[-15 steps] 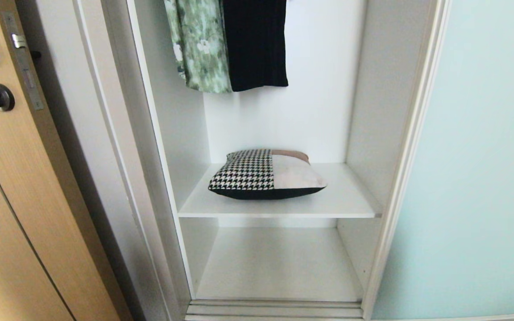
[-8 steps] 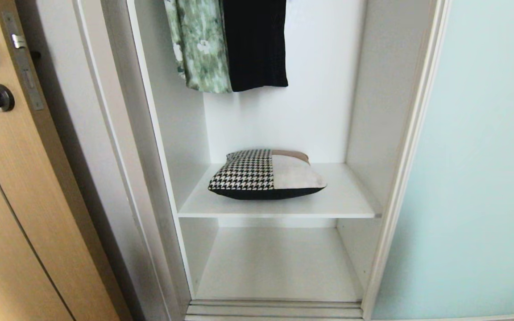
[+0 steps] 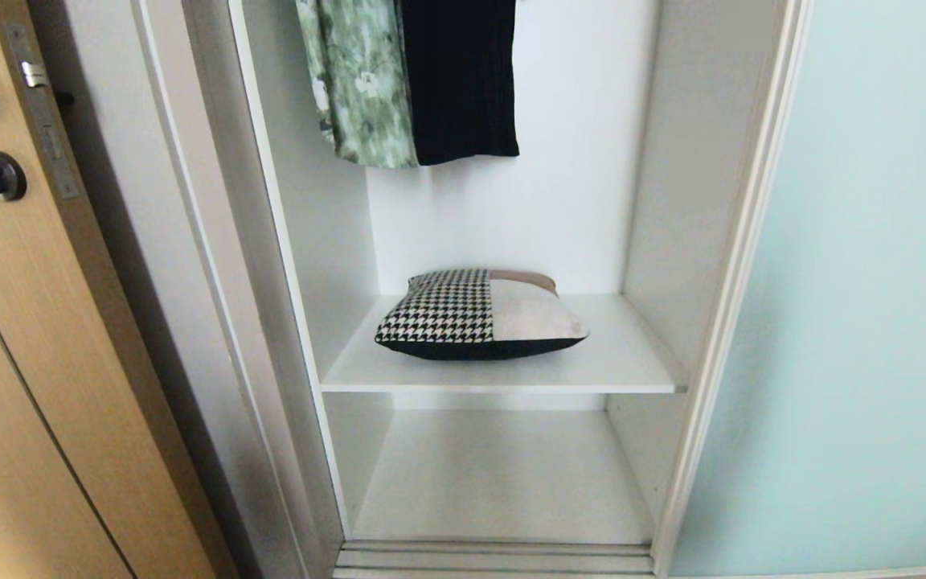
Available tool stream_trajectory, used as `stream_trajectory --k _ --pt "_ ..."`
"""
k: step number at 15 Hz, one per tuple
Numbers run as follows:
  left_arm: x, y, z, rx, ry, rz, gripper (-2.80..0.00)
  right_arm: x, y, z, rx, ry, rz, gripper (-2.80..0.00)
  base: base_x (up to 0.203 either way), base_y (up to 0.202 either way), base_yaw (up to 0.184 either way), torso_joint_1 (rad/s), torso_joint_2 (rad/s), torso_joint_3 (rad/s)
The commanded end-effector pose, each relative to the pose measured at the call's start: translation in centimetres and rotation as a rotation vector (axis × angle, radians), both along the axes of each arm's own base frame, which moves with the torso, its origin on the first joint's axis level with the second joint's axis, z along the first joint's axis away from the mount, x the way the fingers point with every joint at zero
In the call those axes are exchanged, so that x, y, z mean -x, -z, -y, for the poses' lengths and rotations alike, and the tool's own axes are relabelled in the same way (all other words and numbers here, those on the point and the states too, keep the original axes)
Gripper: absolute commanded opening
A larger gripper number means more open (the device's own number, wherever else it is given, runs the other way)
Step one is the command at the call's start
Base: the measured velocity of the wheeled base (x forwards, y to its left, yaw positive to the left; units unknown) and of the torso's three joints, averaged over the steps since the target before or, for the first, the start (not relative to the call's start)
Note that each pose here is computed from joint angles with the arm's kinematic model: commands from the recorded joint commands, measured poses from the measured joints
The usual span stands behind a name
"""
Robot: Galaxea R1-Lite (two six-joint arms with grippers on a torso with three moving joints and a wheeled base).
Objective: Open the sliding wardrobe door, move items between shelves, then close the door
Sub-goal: Close the door
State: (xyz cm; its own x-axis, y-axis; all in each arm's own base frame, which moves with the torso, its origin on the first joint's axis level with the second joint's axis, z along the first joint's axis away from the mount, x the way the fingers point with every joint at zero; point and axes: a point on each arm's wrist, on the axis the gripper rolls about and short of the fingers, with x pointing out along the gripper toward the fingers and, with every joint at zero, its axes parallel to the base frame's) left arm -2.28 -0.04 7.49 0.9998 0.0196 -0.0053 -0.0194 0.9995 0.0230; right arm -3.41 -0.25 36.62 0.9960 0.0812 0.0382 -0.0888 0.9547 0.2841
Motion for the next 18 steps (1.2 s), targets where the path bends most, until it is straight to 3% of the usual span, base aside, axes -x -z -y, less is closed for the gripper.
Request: stream_trajectory --k 1,4,8,12,14,18 --pt "0.0 0.0 0.0 0.0 0.0 -0.003 -2.8 -7.5 -3.2 -0.7 -0.051 -0.042 -0.164 -2.8 0.0 0.0 0.0 0.0 0.0 0.0" --pt "0.0 0.0 0.0 0.0 0.0 -0.002 -2.8 -13.0 -4.5 -1.6 -0.145 -0.135 -0.307 -2.8 0.0 0.0 0.0 0.0 0.0 0.0" --pt "0.0 0.0 0.0 0.0 0.0 -0.003 -2.8 -19.5 -2.8 -2.3 -0.194 -0.192 -0.489 -2.8 0.0 0.0 0.0 0.0 0.0 0.0" --pt "0.0 0.0 0.0 0.0 0.0 -0.004 -2.8 -21.2 -1.7 0.2 -0.323 -0.268 -0.55 -2.8 0.0 0.0 0.0 0.0 0.0 0.0" --pt "0.0 0.0 0.0 0.0 0.0 -0.003 -2.8 -22.6 -0.9 1.3 -0.382 -0.23 -0.587 -2.8 0.0 0.0 0.0 0.0 0.0 0.0" --pt "0.0 0.0 0.0 0.0 0.0 -0.003 -2.8 -25.3 0.4 2.5 -0.428 -0.252 -0.642 -2.8 0.0 0.0 0.0 0.0 0.0 0.0"
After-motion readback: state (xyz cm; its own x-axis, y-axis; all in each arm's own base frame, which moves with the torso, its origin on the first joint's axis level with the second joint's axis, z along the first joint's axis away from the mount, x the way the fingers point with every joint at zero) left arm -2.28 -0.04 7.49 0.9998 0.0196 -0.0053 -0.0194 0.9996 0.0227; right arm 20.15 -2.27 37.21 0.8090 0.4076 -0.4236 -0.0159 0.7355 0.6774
